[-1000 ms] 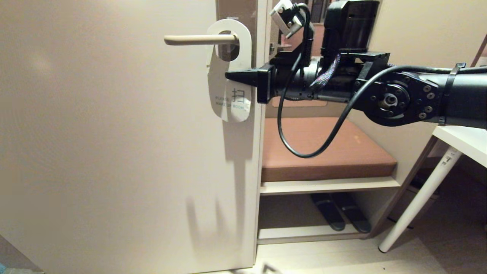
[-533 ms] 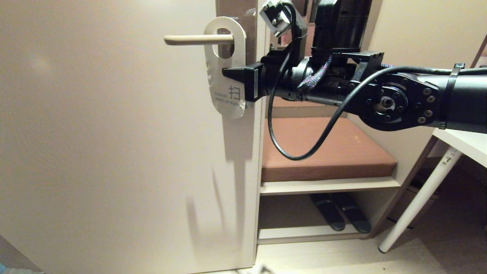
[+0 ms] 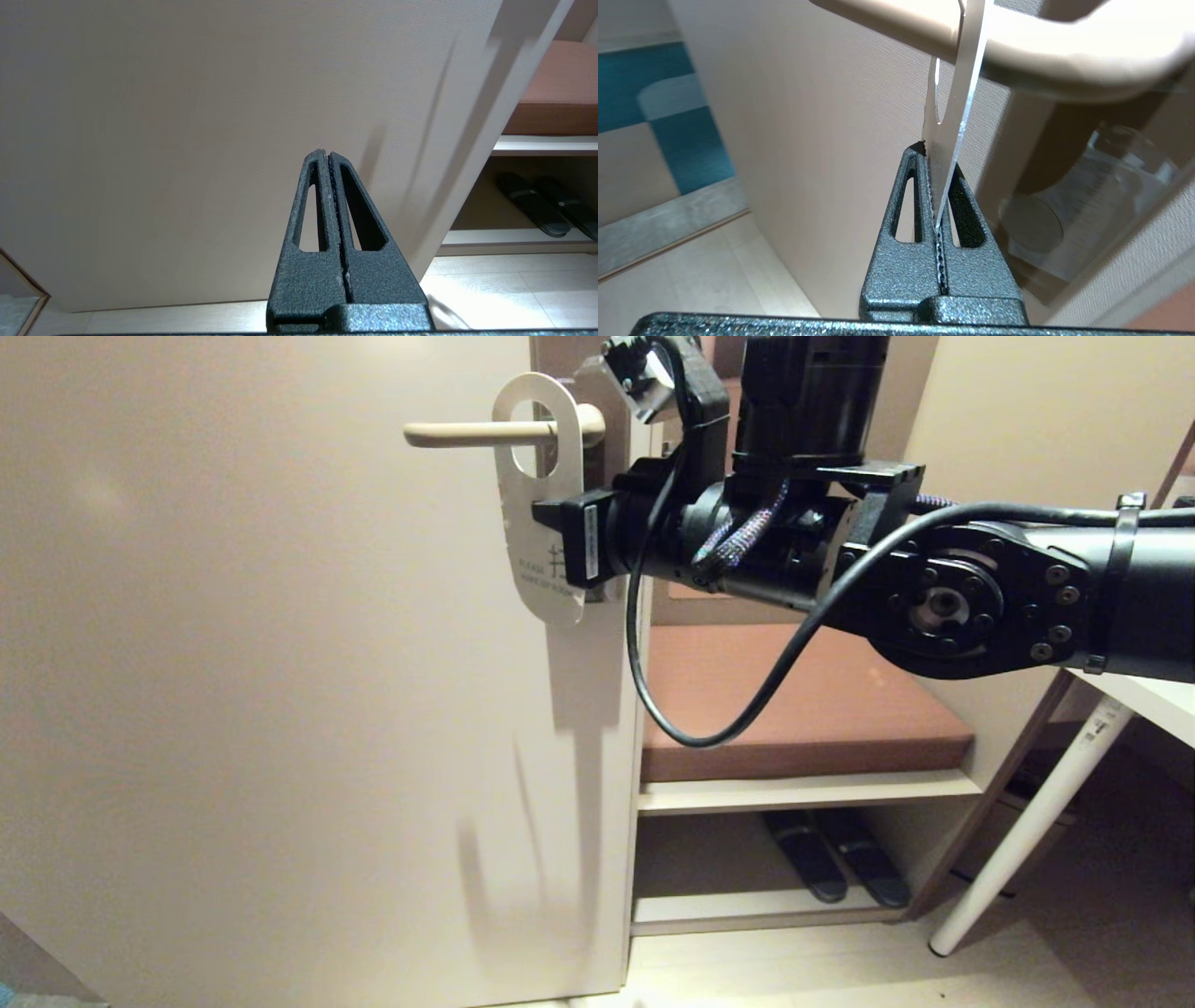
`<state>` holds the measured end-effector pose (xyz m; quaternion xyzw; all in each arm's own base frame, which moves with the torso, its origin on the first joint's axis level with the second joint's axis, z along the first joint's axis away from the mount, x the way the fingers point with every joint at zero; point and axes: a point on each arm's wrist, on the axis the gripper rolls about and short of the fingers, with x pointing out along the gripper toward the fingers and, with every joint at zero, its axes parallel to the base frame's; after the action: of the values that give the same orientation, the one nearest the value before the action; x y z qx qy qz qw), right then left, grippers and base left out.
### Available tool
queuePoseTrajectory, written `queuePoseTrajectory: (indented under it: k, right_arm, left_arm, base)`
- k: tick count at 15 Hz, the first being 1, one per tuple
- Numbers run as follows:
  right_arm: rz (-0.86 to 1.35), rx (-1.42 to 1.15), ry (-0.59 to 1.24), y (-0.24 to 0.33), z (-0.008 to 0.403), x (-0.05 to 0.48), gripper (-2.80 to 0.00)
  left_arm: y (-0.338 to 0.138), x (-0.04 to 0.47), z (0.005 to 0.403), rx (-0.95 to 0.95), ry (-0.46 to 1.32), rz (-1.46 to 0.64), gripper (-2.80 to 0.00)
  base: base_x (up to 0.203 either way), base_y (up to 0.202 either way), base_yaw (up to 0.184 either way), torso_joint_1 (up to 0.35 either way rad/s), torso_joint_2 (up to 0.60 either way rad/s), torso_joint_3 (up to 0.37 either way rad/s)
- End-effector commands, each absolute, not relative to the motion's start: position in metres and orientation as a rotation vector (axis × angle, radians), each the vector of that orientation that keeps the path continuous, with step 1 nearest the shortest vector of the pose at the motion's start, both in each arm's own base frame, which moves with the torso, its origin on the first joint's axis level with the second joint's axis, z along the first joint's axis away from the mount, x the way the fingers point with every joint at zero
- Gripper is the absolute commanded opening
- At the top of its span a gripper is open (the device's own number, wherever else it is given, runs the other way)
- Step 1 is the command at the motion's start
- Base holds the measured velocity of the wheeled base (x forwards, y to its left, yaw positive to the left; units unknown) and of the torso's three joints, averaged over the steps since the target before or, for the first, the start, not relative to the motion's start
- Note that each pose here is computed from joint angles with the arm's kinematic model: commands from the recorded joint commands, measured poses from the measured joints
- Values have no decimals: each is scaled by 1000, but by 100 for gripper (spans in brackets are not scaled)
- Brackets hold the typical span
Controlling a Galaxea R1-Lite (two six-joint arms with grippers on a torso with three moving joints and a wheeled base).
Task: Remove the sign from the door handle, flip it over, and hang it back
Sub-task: Take down the sign
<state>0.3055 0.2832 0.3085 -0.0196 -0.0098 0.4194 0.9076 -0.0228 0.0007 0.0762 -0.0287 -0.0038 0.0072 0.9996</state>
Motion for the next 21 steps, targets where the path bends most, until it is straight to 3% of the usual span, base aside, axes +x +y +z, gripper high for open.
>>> queuePoseTrajectory:
  k: [1,21]
  right_arm:
    - [859,-42,-18,286,308,304,-280]
    - [651,23,-19,323,312,266,-280]
  left_arm:
    - [1,-23,76,-58,-8,15,-280]
    - [1,-23,76,-58,-8,15,-280]
  base:
    - [0,0,0,0,0,0]
    - [0,0,0,0,0,0]
